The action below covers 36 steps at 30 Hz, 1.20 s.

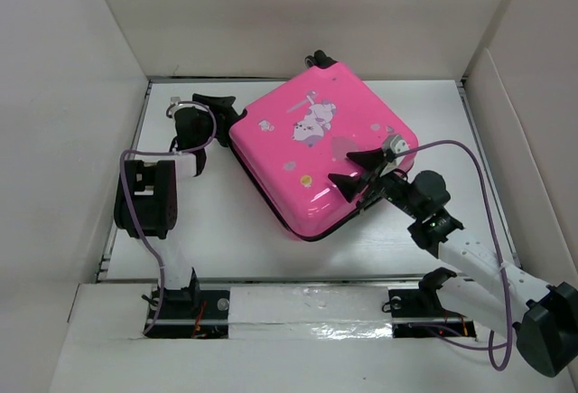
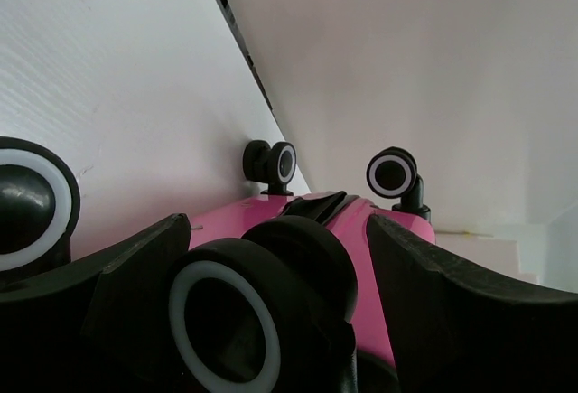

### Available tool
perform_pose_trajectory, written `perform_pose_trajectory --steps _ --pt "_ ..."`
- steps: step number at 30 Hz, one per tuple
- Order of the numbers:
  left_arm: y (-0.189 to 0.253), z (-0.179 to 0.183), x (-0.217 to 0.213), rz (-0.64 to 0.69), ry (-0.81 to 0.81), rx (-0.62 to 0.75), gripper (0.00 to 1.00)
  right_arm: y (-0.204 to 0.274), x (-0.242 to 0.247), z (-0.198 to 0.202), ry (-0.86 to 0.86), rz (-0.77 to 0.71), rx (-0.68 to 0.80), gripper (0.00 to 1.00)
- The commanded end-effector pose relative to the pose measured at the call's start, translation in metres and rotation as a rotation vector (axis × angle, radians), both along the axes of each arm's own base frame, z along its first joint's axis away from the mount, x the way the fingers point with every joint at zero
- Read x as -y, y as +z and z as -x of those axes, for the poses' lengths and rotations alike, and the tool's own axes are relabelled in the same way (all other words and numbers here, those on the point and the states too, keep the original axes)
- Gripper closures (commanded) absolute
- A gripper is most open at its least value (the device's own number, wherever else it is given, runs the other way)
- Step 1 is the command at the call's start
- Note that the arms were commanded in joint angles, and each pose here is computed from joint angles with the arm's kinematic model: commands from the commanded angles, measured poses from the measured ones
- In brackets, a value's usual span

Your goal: Pack the luggage

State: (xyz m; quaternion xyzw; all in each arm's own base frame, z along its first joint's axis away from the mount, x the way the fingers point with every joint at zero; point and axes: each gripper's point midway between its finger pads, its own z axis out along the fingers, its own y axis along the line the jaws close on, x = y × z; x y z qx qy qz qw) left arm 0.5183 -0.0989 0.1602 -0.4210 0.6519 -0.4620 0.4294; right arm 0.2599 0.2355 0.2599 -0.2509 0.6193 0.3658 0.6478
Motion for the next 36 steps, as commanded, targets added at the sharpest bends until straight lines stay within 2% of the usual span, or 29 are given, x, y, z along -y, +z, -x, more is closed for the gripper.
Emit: perform_pose_trajectory --steps 1,15,23,26,31,36 --pt "0.131 0.025 0.035 0.041 -0.16 0.325 0.25 -0.055 -0.006 0.008 0.027 0.091 -0.194 0.15" --pt "0.206 0.029 0.028 -0.061 -0.144 0.428 0.25 -0.054 -0.006 0.01 0.024 0.096 -0.195 0.11" --pt "0.239 0.031 0.029 -0.039 -0.147 0.497 0.29 -0.053 -0.006 0.01 0.025 0.095 -0.193 0.11" --pt "0.241 0.038 0.027 -0.054 -0.143 0.49 0.34 -0.052 -0.005 0.009 0.016 0.094 -0.19 0.11" --pt "0.227 0.05 0.022 -0.078 -0.12 0.44 0.35 -0.05 -0.006 0.012 0.022 0.095 -0.189 0.11" --pt "0.192 0.053 0.02 -0.091 -0.112 0.363 0.34 -0.049 -0.003 0.011 0.001 0.099 -0.191 0.11"
